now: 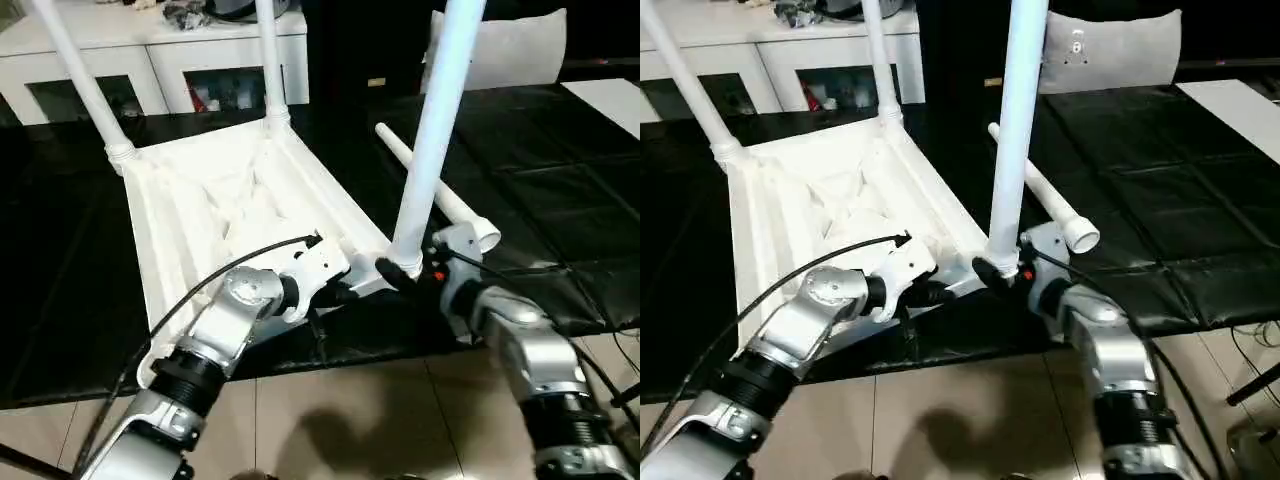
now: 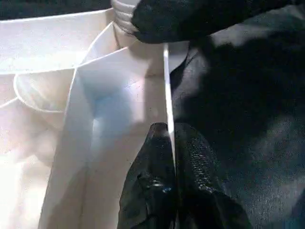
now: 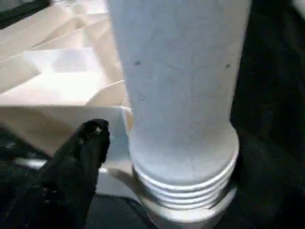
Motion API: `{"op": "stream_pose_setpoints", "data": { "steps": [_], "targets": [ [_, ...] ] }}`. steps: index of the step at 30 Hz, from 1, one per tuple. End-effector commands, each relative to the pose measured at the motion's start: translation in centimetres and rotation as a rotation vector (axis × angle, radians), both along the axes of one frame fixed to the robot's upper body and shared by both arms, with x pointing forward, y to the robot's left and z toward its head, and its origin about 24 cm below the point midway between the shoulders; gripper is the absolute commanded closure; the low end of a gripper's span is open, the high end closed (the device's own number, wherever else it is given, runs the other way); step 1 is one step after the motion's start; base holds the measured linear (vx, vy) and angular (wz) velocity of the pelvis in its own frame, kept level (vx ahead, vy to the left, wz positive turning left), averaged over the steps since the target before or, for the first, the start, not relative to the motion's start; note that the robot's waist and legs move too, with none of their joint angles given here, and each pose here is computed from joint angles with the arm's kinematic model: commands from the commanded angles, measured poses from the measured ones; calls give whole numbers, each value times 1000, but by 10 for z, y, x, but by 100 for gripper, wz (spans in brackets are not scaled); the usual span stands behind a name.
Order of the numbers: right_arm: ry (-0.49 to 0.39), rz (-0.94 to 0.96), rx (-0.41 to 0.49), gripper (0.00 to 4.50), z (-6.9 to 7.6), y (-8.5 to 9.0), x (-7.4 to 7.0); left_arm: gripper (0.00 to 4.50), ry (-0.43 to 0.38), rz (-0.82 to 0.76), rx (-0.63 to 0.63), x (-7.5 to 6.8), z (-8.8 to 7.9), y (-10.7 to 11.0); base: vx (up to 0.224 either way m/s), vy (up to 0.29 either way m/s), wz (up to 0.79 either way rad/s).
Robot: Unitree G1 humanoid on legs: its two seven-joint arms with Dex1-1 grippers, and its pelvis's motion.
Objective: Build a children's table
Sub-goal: Rotate leg to tighten
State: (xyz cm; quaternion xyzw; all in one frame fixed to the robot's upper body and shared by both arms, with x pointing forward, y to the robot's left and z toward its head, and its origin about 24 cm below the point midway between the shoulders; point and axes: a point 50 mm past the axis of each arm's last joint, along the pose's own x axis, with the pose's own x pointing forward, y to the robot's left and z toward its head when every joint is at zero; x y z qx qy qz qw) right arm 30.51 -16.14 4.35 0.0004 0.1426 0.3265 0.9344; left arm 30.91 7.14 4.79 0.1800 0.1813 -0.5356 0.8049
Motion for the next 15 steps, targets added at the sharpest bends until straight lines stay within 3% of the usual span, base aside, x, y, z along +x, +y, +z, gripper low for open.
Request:
{"op": "stream_pose_setpoints", "data": {
  "steps": [1, 6, 10, 15],
  "targets": [
    [-58, 139, 12, 7, 11, 7, -2, 450, -3, -97, 14, -5, -1, -2, 0, 0, 0],
    [-36, 350, -113, 7, 21, -18, -5, 450, -8, -287, 67, -8, 3, 19, 0, 0, 0],
    [-16, 484, -127, 7, 26, -22, -10, 450, -1, -372, 109, -11, 4, 28, 0, 0, 0],
    [17, 634, -157, 55, 27, -25, -15, 450, 7, -478, 158, -17, 3, 35, 0, 0, 0]
  ]
}}
